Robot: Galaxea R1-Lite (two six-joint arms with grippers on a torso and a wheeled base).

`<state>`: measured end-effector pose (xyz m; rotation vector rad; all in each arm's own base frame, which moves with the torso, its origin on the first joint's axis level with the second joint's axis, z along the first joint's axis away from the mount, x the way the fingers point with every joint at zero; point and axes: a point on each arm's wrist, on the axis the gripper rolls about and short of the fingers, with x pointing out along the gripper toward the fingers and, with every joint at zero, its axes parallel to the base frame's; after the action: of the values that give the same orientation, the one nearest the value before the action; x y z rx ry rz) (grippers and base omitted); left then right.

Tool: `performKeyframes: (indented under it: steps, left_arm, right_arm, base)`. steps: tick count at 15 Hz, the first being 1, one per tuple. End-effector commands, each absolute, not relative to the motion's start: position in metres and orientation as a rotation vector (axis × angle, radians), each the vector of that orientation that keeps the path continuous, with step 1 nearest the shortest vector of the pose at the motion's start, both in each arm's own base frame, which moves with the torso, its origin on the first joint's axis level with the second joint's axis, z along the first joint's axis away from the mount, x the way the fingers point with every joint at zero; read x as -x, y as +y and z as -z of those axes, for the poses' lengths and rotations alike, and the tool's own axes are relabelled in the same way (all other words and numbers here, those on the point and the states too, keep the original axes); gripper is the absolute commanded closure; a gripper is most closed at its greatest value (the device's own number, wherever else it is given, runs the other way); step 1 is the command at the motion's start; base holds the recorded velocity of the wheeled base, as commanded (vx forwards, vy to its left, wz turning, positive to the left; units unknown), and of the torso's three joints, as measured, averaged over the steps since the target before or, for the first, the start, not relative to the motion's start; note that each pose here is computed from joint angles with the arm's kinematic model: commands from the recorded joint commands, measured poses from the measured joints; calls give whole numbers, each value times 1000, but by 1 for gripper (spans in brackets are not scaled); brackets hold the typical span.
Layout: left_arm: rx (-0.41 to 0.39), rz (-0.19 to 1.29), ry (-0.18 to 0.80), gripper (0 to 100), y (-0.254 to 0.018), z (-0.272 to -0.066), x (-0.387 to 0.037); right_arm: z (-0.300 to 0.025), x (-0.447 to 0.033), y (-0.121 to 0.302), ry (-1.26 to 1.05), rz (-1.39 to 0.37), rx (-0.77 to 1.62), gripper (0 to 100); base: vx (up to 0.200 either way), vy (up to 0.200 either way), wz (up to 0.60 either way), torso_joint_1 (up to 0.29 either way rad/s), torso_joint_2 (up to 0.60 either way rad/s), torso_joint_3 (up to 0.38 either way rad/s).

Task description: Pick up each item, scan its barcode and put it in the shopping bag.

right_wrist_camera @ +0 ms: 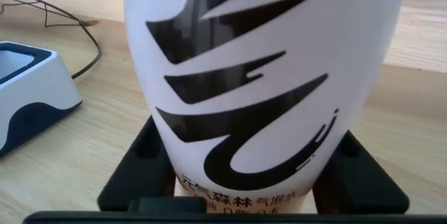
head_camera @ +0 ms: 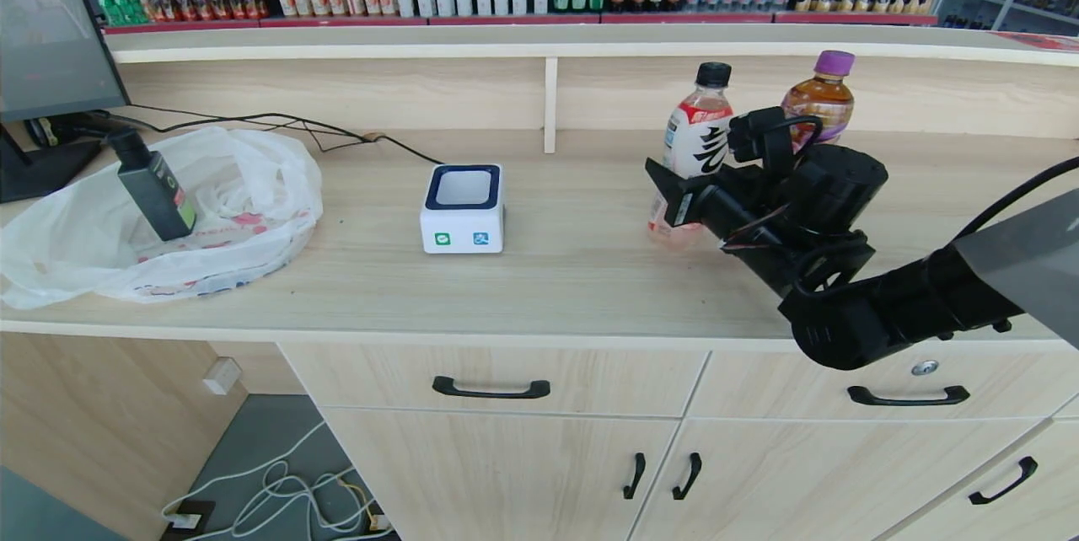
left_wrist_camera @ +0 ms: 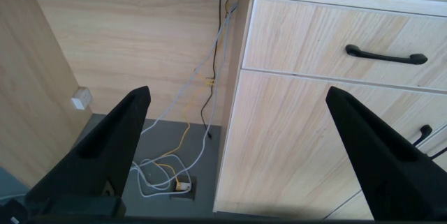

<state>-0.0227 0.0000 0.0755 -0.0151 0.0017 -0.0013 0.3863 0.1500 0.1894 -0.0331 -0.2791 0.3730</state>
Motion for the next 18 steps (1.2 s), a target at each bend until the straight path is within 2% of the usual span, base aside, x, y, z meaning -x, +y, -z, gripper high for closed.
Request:
performKeyframes:
  steps: [1, 5, 18]
  left_arm:
    - [15, 2, 2, 0, 0, -76, 23]
    - [15, 2, 2, 0, 0, -76, 23]
    - [14, 2, 2, 0, 0, -76, 23]
  right_arm:
    - [-191, -383, 149, -281, -376, 36, 100]
    - [-190, -371, 147, -255, -385, 40, 100]
    - [-221, -341, 145, -320, -411, 18, 100]
  base:
    - [0, 0, 0, 0, 0, 0]
    - [0, 0, 0, 0, 0, 0]
    - [0, 0, 0, 0, 0, 0]
